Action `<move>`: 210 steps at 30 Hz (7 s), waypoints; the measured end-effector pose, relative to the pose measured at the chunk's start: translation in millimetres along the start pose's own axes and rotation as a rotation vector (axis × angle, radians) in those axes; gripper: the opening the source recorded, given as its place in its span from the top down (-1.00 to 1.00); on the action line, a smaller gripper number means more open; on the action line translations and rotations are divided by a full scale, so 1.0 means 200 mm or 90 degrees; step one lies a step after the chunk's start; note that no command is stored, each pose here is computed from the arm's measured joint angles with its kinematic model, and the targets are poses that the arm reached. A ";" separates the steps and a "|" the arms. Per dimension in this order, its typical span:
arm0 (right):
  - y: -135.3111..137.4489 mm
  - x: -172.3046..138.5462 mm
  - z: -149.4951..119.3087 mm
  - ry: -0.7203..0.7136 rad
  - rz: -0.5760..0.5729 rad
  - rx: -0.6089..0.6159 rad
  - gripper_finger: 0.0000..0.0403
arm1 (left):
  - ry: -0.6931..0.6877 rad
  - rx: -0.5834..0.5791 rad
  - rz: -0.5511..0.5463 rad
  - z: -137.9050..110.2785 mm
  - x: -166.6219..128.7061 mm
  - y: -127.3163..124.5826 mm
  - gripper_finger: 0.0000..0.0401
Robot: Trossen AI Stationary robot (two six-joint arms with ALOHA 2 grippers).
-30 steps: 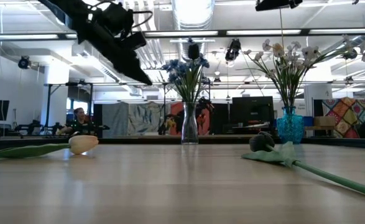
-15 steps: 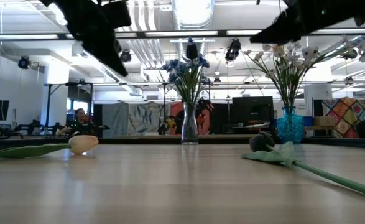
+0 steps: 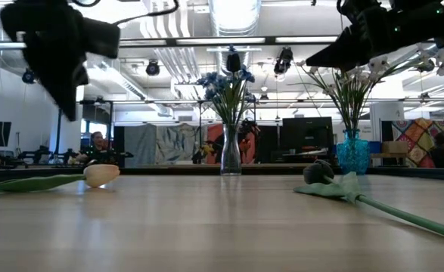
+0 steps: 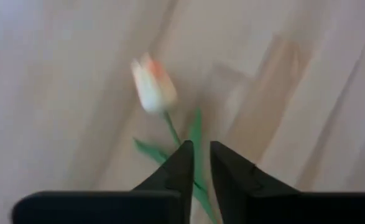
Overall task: Sort flowers into vase by color
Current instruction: Put the light orange tulip into the blue vase
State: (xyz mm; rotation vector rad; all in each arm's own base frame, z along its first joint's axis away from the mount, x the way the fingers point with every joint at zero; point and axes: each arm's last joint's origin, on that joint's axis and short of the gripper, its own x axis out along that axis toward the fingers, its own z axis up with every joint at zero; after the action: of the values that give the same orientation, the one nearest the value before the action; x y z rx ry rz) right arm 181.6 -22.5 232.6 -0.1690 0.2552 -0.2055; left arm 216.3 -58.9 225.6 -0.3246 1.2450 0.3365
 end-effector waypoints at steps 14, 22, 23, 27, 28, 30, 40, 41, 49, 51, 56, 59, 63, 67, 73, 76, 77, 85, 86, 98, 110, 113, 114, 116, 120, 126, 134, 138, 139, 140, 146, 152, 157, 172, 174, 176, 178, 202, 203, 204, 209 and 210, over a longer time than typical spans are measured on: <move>0.00 0.00 -0.01 0.002 0.001 0.012 0.96 | 0.126 -0.042 0.029 -0.13 0.27 -0.06 0.29; 0.00 0.00 -0.01 0.002 0.001 0.012 0.96 | 0.135 -0.068 0.006 -0.21 0.39 0.00 0.30; 0.00 0.00 -0.01 0.002 0.001 0.014 0.96 | 0.132 -0.068 0.003 -0.22 0.40 0.00 0.31; 0.00 0.00 -0.01 0.002 0.002 0.024 0.96 | 0.117 -0.056 -0.003 -0.22 0.40 0.00 0.44; 0.00 0.00 -0.01 0.002 0.002 0.024 0.96 | 0.111 -0.048 -0.001 -0.22 0.40 0.00 0.50; 0.00 0.00 -0.01 0.006 0.002 0.023 0.96 | 0.076 -0.039 -0.005 -0.20 0.40 -0.01 0.65; 0.02 0.00 -0.07 0.061 0.011 0.037 0.96 | -0.203 0.034 -0.088 -0.07 0.38 -0.06 0.98; 0.02 0.00 -0.07 0.052 0.011 0.044 0.96 | -0.245 0.041 -0.097 -0.05 0.38 -0.06 0.99; 0.07 0.05 -0.18 -0.043 0.036 0.110 0.95 | -0.582 0.095 -0.167 0.12 0.33 -0.01 0.99; 0.09 0.07 -0.22 -0.055 0.042 0.117 0.94 | -0.638 0.097 -0.166 0.15 0.32 0.02 1.00; 0.14 0.13 -0.24 -0.103 0.061 0.135 0.78 | -0.753 0.132 -0.182 0.26 0.26 0.07 1.00; 0.17 0.19 -0.23 -0.124 0.072 0.159 0.60 | -0.794 0.172 -0.181 0.35 0.21 0.08 1.00; 0.21 0.29 -0.19 -0.131 0.086 0.165 0.34 | -0.830 0.223 -0.179 0.47 0.16 0.09 1.00; 0.26 0.38 -0.14 -0.157 0.098 0.167 0.15 | -0.861 0.244 -0.181 0.54 0.11 0.10 1.00; 0.29 0.49 -0.07 -0.195 0.081 0.164 0.06 | -0.874 0.262 -0.194 0.59 0.10 0.09 1.00; 0.30 0.53 -0.04 -0.204 0.077 0.152 0.08 | -0.872 0.264 -0.194 0.59 0.10 0.09 1.00; 0.30 0.54 -0.03 -0.209 0.073 0.152 0.09 | -0.872 0.264 -0.194 0.59 0.11 0.09 1.00; 0.32 0.61 0.02 -0.222 0.058 0.147 0.25 | -0.880 0.264 -0.198 0.59 0.10 0.09 1.00; 0.32 0.61 0.02 -0.218 0.058 0.146 0.29 | -0.881 0.264 -0.199 0.59 0.10 0.09 1.00; 0.29 0.57 0.09 -0.222 0.018 0.116 0.91 | -0.881 0.259 -0.204 0.59 0.11 0.09 0.81; 0.11 0.13 0.32 -0.129 -0.221 -0.019 0.93 | -0.837 0.267 -0.173 0.50 0.21 0.13 0.37; 0.06 -0.02 0.32 -0.137 -0.293 -0.054 0.93 | -0.850 0.265 -0.174 0.46 0.23 0.14 0.36; 0.05 -0.06 0.31 -0.138 -0.312 -0.067 0.93 | -0.860 0.263 -0.173 0.45 0.23 0.15 0.36; 0.03 -0.13 0.27 -0.144 -0.337 -0.089 0.93 | -0.875 0.254 -0.165 0.42 0.24 0.16 0.36; 0.00 -0.22 0.19 -0.137 -0.386 -0.146 0.93 | -0.886 0.250 -0.164 0.38 0.25 0.18 0.38; -0.04 -0.31 0.09 -0.147 -0.459 -0.218 0.93 | -0.886 0.241 -0.171 0.35 0.27 0.19 0.43; -0.12 -0.41 0.01 -0.173 -0.564 -0.214 0.94 | -0.884 0.238 -0.172 0.35 0.27 0.19 0.46; -0.15 -0.42 0.01 -0.202 -0.571 -0.219 0.94 | -0.884 0.239 -0.172 0.35 0.27 0.19 0.46; -0.15 -0.42 0.00 -0.209 -0.566 -0.219 0.94 | -0.884 0.239 -0.172 0.35 0.27 0.19 0.46; -0.16 -0.42 0.00 -0.210 -0.567 -0.221 0.94 | -0.884 0.239 -0.172 0.35 0.27 0.19 0.46; -0.21 -0.39 -0.02 -0.179 -0.602 -0.217 0.94 | -0.883 0.239 -0.171 0.35 0.27 0.19 0.46; -0.26 -0.35 -0.05 -0.169 -0.592 -0.210 0.94 | -0.883 0.239 -0.171 0.35 0.27 0.19 0.46; -0.31 -0.30 -0.08 -0.132 -0.601 -0.204 0.94 | -0.884 0.244 -0.167 0.35 0.27 0.19 0.46; -0.43 -0.25 -0.14 -0.109 -0.625 -0.194 0.94 | -0.885 0.247 -0.164 0.35 0.27 0.19 0.46; -0.44 -0.24 -0.15 -0.106 -0.623 -0.188 0.94 | -0.885 0.248 -0.165 0.35 0.27 0.19 0.46; -0.45 -0.23 -0.16 -0.098 -0.630 -0.186 0.94 | -0.885 0.247 -0.164 0.35 0.27 0.19 0.46; -0.47 -0.22 -0.17 -0.085 -0.635 -0.184 0.94 | -0.885 0.247 -0.164 0.35 0.27 0.19 0.46; -0.57 -0.19 -0.17 -0.025 -0.753 -0.093 0.52 | -0.886 0.251 -0.161 0.35 0.27 0.19 0.46; -0.58 -0.19 -0.16 -0.013 -0.757 -0.088 0.50 | -0.886 0.252 -0.161 0.35 0.27 0.19 0.46; -0.58 -0.18 -0.16 0.004 -0.758 -0.084 0.50 | -0.886 0.251 -0.161 0.35 0.27 0.19 0.46; -0.61 -0.16 -0.12 0.064 -0.754 -0.046 0.53 | -0.886 0.251 -0.161 0.35 0.27 0.19 0.46; -0.62 -0.16 -0.11 0.072 -0.757 -0.040 0.54 | -0.886 0.251 -0.161 0.35 0.27 0.19 0.46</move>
State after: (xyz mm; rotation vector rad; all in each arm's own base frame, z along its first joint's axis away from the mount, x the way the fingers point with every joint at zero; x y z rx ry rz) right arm 122.8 -137.2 242.8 -0.3587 0.2470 -1.3906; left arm 276.0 9.1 192.3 0.1247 -0.1205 0.0330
